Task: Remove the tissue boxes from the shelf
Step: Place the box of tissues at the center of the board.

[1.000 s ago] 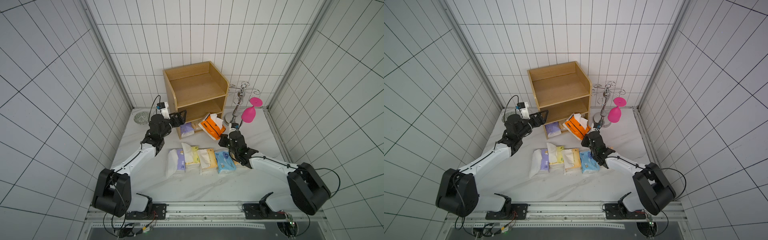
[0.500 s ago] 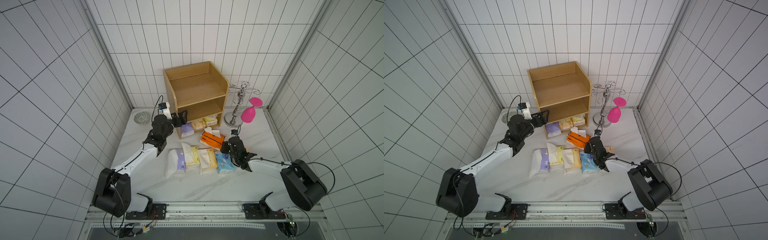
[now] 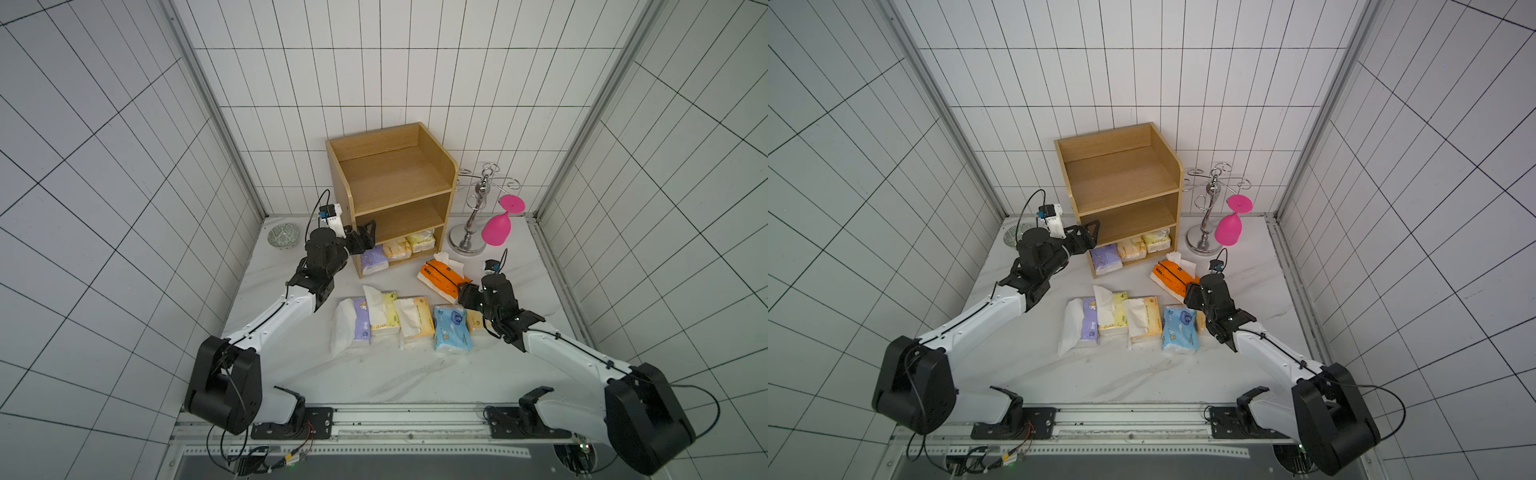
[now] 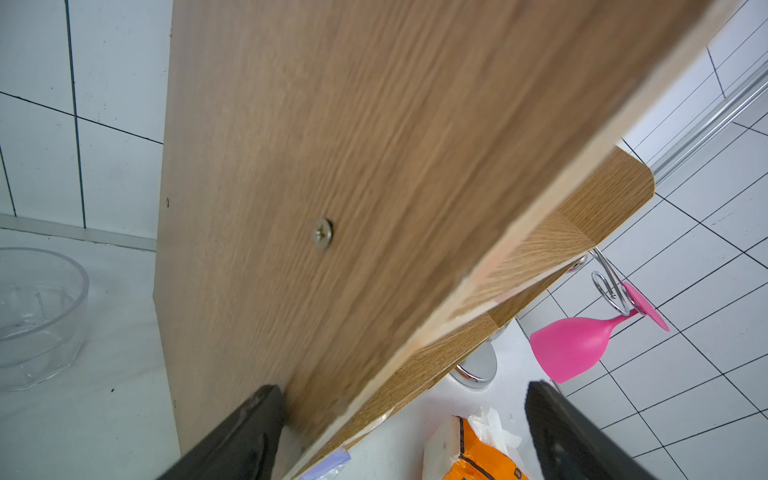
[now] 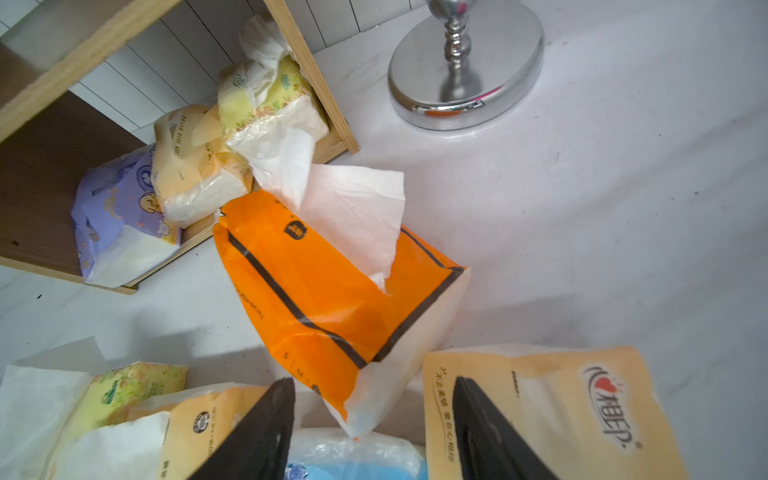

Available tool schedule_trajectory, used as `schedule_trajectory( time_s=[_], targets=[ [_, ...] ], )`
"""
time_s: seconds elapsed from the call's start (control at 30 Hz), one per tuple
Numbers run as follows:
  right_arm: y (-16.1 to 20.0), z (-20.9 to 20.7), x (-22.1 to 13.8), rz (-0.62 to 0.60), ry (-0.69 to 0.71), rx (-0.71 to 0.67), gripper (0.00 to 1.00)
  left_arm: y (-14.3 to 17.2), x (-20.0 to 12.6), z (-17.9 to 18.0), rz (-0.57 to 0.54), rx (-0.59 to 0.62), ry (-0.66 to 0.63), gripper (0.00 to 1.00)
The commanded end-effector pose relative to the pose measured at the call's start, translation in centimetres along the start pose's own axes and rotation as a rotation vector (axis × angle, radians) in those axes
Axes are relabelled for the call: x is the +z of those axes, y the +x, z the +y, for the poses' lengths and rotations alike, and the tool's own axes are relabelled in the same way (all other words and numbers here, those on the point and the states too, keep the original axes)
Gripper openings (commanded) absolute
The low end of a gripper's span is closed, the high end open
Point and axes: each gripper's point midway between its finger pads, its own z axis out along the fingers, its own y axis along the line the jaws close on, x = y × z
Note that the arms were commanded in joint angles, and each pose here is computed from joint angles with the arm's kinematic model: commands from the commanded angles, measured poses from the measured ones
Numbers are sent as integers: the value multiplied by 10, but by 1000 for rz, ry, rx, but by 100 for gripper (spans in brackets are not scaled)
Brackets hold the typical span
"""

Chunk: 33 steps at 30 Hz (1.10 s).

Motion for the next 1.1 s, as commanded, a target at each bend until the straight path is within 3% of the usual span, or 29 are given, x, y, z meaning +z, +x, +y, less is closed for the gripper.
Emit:
schedule_trajectory(
  time_s=[0.0,0.2,0.37,0.57,0.9,1.07],
  targets=[
    [-19,31,-6,79,-81,-68,62,5,9,-1,34,6,24,95],
    [-4,77,33,183,-203,-108,45,9,15,14,60,-44,12,95],
    [18,94,82,273,-226,-109,43,13,11,30,66,-47,-17,95],
    [30,78,123,314,-171,-79,42,12,7,40,67,-26,-35,95],
    [18,34,111,246,-99,22,42,13,20,37,90,-37,-6,95],
    [2,48,90,195,-193,36,56,16,25,37,98,-64,7,95]
  ],
)
